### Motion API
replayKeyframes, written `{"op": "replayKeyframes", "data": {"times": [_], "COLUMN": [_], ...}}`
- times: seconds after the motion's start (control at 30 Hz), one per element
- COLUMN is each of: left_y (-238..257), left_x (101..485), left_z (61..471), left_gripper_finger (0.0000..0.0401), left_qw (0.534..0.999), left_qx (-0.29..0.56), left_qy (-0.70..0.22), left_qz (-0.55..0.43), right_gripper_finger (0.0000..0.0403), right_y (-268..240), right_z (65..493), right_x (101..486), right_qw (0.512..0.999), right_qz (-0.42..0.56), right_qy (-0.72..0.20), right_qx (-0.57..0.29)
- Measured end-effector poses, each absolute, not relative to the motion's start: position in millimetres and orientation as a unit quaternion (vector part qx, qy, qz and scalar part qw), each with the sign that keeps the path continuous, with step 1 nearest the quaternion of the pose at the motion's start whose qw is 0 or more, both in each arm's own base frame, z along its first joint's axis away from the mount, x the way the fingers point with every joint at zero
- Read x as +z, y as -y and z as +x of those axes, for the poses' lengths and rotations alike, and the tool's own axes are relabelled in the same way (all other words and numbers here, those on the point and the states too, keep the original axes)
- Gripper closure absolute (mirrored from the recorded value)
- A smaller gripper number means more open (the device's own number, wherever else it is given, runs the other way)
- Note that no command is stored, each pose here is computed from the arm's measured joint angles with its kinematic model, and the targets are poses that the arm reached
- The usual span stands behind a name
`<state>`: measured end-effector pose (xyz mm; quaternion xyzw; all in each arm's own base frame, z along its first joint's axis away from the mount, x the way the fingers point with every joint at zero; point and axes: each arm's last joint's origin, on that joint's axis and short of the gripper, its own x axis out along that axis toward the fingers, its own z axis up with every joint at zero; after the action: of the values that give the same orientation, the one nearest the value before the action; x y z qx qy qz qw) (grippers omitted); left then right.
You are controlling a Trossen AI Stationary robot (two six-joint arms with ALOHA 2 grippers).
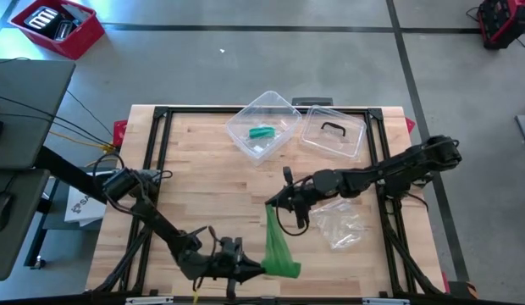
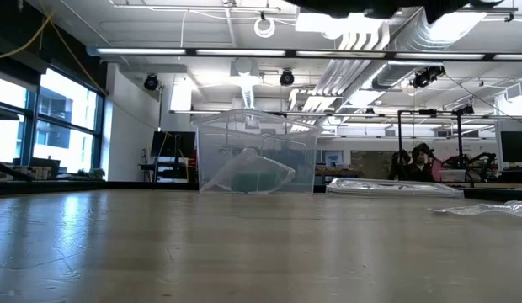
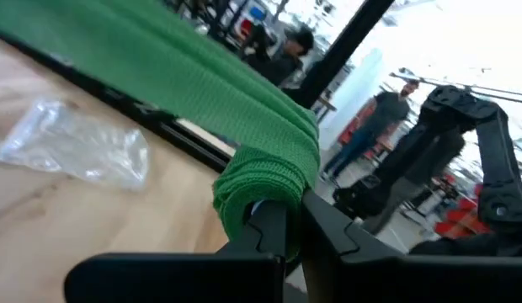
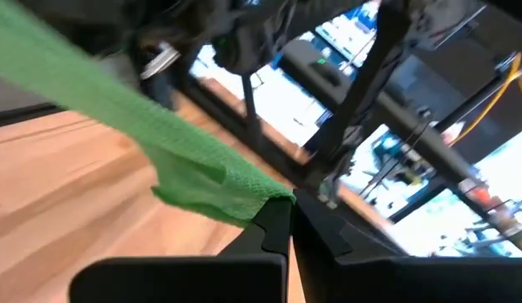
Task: Roll bandage
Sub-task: Roll the green bandage
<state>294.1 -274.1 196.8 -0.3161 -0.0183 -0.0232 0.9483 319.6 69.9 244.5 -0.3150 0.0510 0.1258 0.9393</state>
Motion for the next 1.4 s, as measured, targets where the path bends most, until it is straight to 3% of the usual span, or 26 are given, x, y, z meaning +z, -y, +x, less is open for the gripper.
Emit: {"op": "replayKeyframes", "data": {"times": [0.43,0.73,1.07,1.3,1.4], "left_y": [273,265,255,250,251], "left_x": [223,234,230,216,204], "left_z": [285,280,281,293,297], "left_gripper_finger": [0.0394,0.0394,0.0394,0.0394,0.0394], "left_qw": [0.967,0.97,0.958,0.958,0.957], "left_qx": [0.001,0.096,0.243,0.264,0.265], "left_qy": [0.129,0.159,0.103,0.067,0.051], "left_qz": [-0.218,-0.154,-0.11,-0.088,-0.106], "right_gripper_finger": [0.0403,0.0403,0.0403,0.0403,0.0403], "right_y": [-93,-140,-170,-182,-181], "right_z": [294,298,281,294,303], "right_x": [193,168,185,214,223], "right_qw": [0.97,0.979,0.982,0.98,0.985], "right_qz": [-0.191,-0.142,-0.091,-0.061,-0.068], "right_qy": [-0.028,-0.008,0.077,0.128,0.123], "right_qx": [0.151,0.145,0.145,0.143,0.099]}}
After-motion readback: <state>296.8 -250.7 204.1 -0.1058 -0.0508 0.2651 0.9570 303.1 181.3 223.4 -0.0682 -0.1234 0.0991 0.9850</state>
